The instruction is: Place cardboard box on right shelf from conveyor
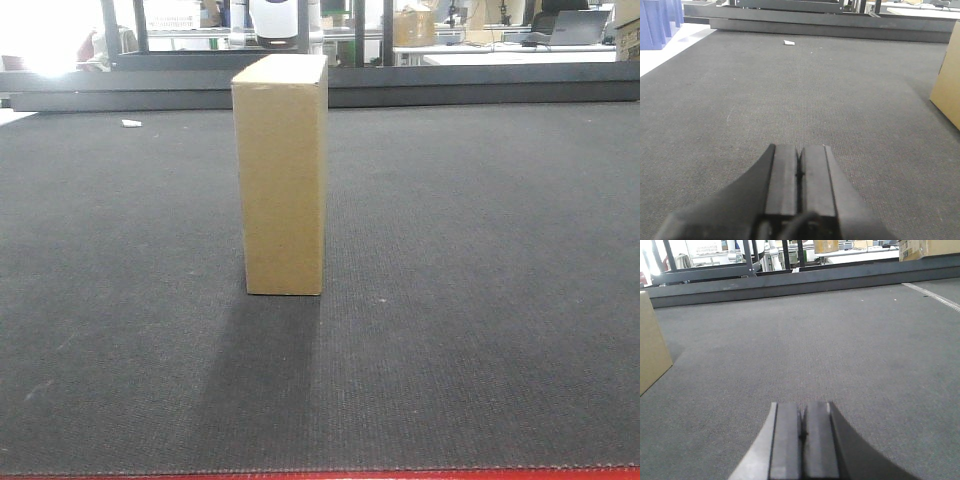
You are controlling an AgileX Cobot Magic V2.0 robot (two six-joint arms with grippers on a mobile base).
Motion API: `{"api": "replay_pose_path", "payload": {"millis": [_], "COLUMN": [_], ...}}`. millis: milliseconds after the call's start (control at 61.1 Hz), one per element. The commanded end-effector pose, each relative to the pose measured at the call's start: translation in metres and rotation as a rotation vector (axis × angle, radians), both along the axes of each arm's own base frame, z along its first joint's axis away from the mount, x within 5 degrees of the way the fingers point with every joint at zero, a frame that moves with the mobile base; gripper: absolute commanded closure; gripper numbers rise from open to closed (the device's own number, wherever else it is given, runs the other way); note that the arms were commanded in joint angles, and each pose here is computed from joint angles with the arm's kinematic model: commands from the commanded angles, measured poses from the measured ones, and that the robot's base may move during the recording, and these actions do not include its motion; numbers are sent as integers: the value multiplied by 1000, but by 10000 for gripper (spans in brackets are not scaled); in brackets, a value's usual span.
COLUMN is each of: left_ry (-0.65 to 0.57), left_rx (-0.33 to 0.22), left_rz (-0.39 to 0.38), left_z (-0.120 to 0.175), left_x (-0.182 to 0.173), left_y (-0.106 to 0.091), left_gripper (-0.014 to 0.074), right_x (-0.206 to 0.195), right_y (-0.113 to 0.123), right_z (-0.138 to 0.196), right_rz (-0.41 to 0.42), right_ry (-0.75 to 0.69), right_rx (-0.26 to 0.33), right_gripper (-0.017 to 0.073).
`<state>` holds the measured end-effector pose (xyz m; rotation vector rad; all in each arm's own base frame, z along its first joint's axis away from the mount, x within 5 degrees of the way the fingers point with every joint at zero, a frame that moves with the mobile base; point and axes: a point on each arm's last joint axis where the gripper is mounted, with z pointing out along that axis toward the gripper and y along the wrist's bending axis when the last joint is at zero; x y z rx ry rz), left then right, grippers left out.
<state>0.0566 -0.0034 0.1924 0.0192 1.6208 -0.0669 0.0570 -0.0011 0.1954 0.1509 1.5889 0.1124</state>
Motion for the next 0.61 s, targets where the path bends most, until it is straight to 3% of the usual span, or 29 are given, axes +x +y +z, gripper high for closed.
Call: {"api": "replay_pose_path", "payload": {"millis": [0, 589], "left_ry": [-92, -92], "left_rx": [-11, -11], "left_rz": [3, 3], "left_z": [6, 6], "left_x": [-1, -1], "left_y": [0, 0], "left_gripper": [710, 710], "right_x": [-2, -2], "right_y": [-1, -1], "right_z": [11, 11], "right_rz": [-10, -10], "right_ry": [-115, -115], "right_rx": [-15, -15], "right_gripper": [492, 492]}}
